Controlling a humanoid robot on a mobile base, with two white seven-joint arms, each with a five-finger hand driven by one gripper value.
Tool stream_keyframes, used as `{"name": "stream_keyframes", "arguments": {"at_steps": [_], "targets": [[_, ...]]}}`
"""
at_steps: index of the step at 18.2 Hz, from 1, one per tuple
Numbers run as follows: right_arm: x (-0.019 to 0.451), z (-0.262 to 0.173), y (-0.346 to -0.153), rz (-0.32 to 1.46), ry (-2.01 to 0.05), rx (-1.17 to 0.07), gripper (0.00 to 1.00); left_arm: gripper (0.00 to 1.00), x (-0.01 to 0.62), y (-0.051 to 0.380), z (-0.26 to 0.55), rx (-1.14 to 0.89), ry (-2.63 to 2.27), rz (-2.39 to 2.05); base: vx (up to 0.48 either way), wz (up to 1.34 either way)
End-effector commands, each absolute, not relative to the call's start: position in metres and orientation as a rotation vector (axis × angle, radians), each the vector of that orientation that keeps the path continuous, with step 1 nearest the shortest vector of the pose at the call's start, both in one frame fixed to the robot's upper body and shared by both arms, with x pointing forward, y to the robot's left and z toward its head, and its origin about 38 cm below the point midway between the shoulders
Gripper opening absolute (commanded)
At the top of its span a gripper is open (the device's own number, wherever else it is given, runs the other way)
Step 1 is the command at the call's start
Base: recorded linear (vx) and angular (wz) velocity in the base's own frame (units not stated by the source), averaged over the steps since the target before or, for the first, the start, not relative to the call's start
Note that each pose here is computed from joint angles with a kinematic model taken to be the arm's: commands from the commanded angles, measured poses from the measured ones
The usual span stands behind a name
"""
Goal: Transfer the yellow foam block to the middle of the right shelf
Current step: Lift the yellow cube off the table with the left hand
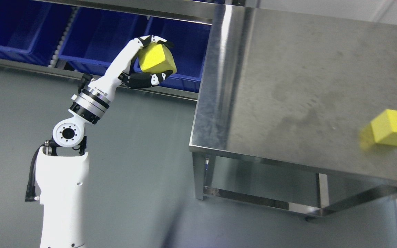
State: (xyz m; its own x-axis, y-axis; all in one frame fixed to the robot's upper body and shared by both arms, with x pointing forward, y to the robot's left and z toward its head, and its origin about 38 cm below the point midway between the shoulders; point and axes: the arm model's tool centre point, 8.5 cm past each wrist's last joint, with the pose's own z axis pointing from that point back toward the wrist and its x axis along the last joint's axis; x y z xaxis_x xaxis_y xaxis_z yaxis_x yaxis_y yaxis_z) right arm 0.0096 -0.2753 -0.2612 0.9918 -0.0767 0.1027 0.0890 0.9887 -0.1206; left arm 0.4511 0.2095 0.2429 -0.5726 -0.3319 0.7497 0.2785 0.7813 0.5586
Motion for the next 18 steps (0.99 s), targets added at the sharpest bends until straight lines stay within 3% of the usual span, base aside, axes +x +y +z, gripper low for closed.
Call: {"name": "stream_keyframes", "arguments": {"at_steps": [1,11,18], "targets": [[0.015,-0.260,-0.287,-0.079,-0.114,-0.143,1.00,0.00,0.437,0.287,0.239,0.056,-2.104,-0.419,0.017,0.75],[0.015,-0.260,-0.287,-0.079,-0.114,-0.143,1.00,0.00,0.404,0.332,0.194,0.210,-2.137,-0.007,-0.035,1.14],[0.015,-0.260,-0.287,-0.079,-0.114,-0.143,1.00,0.01,0.403,0.319,0.167,0.062,-2.144,0.073,0.010,1.07]]}}
